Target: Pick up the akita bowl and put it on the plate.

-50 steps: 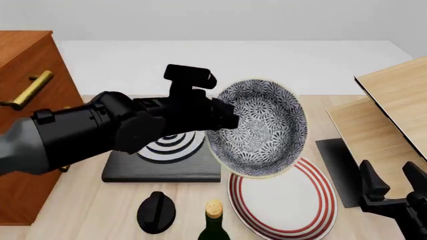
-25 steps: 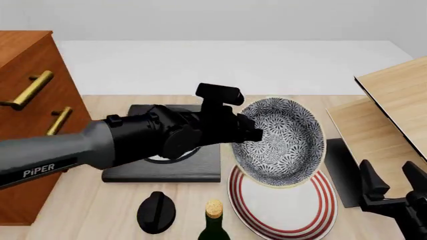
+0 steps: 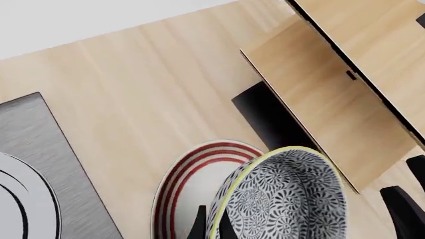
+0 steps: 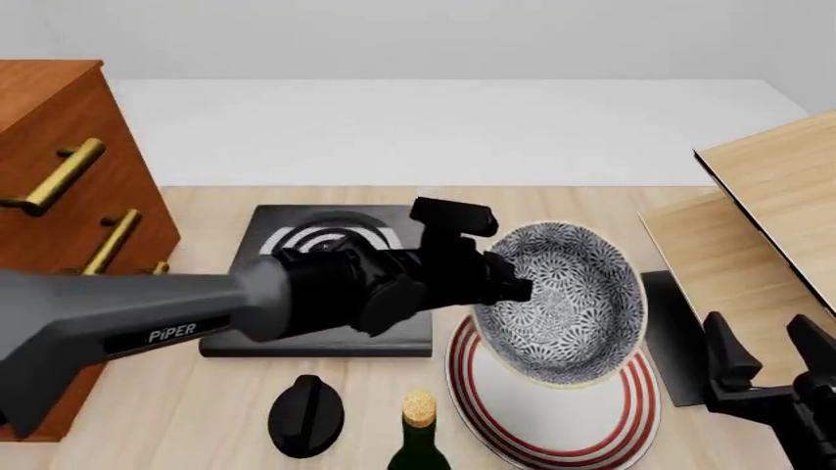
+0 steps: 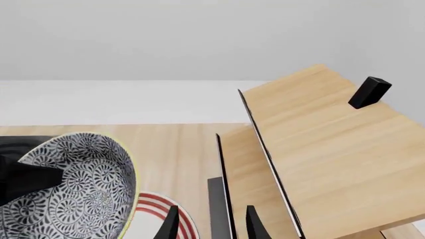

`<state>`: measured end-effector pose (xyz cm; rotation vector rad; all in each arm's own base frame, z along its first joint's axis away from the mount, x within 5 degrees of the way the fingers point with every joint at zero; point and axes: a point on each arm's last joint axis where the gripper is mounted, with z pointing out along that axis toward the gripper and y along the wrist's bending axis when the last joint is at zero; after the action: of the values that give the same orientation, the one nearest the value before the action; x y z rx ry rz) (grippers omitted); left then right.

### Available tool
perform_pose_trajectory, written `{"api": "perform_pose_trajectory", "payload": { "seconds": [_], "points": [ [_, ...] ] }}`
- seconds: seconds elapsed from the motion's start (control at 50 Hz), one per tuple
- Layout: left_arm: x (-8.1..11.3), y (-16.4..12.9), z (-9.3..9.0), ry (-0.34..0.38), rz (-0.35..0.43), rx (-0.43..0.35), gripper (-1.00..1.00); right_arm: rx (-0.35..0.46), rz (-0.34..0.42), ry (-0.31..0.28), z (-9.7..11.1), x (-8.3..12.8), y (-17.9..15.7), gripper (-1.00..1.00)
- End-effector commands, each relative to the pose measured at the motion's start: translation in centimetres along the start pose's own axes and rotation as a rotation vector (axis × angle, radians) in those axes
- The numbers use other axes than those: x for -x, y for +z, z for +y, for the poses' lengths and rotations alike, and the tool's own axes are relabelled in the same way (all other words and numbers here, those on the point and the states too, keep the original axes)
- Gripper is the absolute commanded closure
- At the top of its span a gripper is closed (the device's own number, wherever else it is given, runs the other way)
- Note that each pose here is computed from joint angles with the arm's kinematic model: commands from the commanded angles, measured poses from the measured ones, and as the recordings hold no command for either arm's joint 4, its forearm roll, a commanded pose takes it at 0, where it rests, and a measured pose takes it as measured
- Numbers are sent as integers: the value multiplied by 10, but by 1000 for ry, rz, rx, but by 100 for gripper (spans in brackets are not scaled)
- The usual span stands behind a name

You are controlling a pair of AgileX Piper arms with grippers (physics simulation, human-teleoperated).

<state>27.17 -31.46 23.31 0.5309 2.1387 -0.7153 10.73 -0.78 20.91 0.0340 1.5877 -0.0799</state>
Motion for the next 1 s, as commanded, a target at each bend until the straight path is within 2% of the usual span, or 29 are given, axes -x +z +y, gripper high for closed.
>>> {"api": "perform_pose_trajectory", "payload": {
  "seconds": [0.02,0.52,1.0],
  "points": [
    [-10,17,2,-38,10,-2,100,-1,1,-1,0,0,1,-100],
    [-29,36,7,-67,41,9,100,-4,1,-2,0,-1,3,-100],
    [-51,46,4,-79,79,4,100,-3,-1,-3,0,0,0,-100]
  ]
}}
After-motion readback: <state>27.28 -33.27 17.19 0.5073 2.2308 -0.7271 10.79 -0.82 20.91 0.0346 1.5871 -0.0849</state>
